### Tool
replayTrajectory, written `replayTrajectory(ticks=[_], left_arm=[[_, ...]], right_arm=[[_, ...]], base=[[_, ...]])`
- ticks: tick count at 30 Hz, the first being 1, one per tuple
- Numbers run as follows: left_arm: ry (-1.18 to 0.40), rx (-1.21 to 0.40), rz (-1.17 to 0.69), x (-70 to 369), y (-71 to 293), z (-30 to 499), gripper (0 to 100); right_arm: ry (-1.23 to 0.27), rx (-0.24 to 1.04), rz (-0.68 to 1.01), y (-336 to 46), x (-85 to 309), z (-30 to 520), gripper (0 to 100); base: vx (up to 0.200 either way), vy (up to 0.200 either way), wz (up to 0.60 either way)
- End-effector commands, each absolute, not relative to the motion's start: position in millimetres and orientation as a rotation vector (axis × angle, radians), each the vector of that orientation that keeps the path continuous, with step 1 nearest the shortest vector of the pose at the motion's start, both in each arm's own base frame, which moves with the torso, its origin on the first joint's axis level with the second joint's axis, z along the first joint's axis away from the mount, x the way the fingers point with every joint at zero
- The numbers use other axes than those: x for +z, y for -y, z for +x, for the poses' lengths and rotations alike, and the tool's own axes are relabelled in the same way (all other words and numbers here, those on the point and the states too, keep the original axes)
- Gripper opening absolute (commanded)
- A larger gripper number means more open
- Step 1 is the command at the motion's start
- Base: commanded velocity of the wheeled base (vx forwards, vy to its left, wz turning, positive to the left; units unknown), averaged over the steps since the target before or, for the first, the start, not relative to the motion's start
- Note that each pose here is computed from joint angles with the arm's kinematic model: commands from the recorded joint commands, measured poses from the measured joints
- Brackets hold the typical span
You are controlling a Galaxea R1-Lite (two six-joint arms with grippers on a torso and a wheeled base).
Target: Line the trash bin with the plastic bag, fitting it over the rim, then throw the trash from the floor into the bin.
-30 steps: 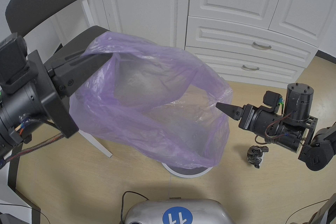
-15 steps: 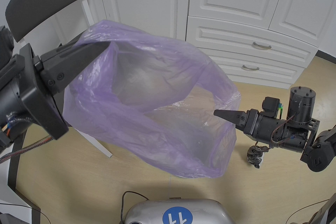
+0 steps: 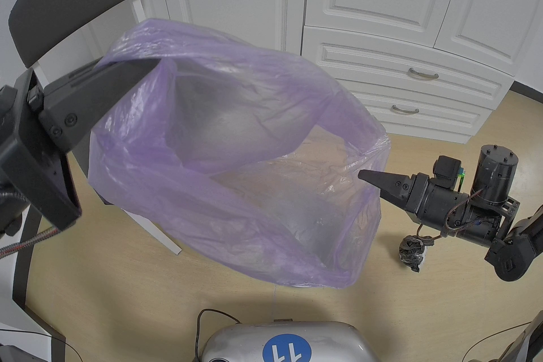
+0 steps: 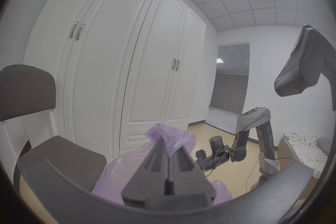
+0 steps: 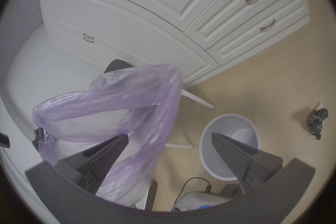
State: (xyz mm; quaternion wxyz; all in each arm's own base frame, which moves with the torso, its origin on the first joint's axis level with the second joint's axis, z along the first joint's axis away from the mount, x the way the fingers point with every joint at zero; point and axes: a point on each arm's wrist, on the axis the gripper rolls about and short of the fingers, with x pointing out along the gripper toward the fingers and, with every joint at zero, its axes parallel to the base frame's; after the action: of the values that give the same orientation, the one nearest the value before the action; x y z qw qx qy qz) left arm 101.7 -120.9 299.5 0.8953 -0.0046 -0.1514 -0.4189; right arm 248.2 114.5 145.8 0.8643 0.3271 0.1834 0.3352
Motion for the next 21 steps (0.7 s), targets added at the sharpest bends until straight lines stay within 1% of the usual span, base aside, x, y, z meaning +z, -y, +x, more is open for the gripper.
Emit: replayTrajectory(ticks=[1, 5, 6, 11, 21], left_arm=[[0.320, -0.869, -0.013, 300.4, 119.3, 100.3, 0], [0.322, -0.870, -0.014, 300.9, 119.4, 100.0, 0], [0.319, -0.870, -0.012, 300.0, 119.5, 100.1, 0], [0.319, -0.870, -0.012, 299.2, 118.2, 99.0, 0], [0.325, -0.871, -0.015, 300.2, 116.5, 97.6, 0]], right_arm=[[-0.432, 0.654, 0.686, -111.8, 128.0, 260.9, 100], [-0.435, 0.649, 0.686, -111.7, 126.4, 263.1, 100], [-0.420, 0.633, 0.696, -107.2, 123.1, 269.8, 100], [-0.378, 0.635, 0.699, -103.3, 124.2, 270.6, 100], [-0.404, 0.600, 0.695, -98.9, 112.7, 277.3, 100]], base=[[0.000, 0.000, 0.00], [0.000, 0.000, 0.00], [0.000, 0.000, 0.00], [0.000, 0.000, 0.00], [0.000, 0.000, 0.00]])
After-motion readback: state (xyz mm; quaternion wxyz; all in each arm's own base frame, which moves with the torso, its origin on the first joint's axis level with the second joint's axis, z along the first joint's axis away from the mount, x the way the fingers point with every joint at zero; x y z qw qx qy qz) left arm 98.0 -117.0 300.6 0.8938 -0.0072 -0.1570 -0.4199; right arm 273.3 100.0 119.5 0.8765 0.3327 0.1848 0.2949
